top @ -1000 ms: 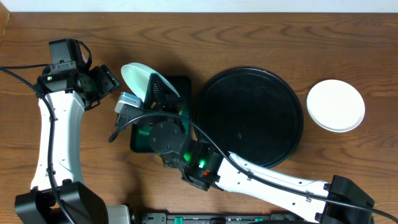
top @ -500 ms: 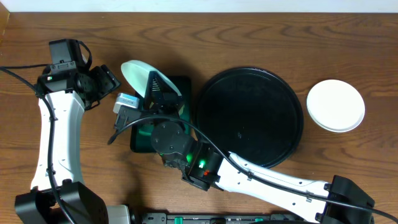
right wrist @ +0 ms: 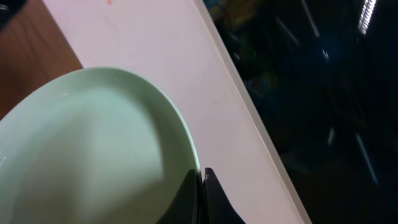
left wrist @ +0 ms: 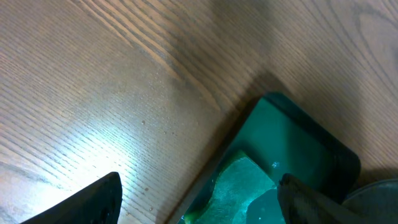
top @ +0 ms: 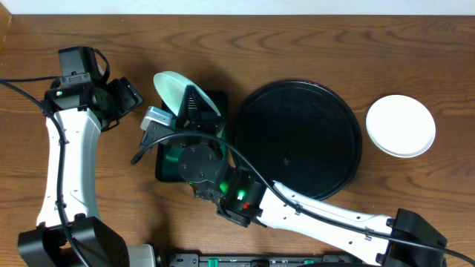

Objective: Clean dirty plates on tray and stack at the side
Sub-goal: 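Tilt the pale green plate up over the dark green tray to drain it, then carry the pale green plate right toward the white plate stack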

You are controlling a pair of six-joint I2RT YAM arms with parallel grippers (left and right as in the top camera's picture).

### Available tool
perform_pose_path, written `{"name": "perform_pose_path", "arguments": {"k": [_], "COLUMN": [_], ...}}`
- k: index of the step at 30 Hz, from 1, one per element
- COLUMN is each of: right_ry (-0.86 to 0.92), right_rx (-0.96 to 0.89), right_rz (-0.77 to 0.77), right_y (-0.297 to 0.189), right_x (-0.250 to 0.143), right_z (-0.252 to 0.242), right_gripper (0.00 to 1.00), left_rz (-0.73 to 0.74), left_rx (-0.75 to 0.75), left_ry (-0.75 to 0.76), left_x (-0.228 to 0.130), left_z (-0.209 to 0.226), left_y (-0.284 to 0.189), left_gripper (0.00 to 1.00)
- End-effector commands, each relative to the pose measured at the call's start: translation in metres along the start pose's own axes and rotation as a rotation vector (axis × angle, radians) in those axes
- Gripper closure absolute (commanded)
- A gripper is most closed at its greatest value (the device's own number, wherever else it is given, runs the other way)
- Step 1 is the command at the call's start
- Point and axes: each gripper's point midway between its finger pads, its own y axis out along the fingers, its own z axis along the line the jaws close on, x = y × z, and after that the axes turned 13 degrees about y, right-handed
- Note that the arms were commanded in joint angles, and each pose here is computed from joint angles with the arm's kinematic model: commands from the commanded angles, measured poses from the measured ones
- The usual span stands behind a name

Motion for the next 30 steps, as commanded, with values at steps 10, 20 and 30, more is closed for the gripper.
{"name": "perform_pose_path", "arguments": {"k": [10,20,30], "right_ry": [0.305,0.758,1.05], "right_rx": [-0.071,0.044,0.378], "right_rz": [0.072,0.318,0.638], "right_y": [0.013,0.025,0.035], "right_x": [-0.02,-0.093,-0.153], "right_z": [-0.02,0.018,0.054], "right_gripper": [0.99,0.99,0.99], "left_rz": [-0.007,-0.007,-0.007], "left_rx": [0.006,0.006,0.006], "left_ry": [-0.012,-0.012,-0.012], "left_x": [0.003,0.003,0.003], "left_z": [0.002,0.002,0.002], "left_y": [-0.001,-0.001,-0.001], "left_gripper": [0.2,0.2,0.2]}}
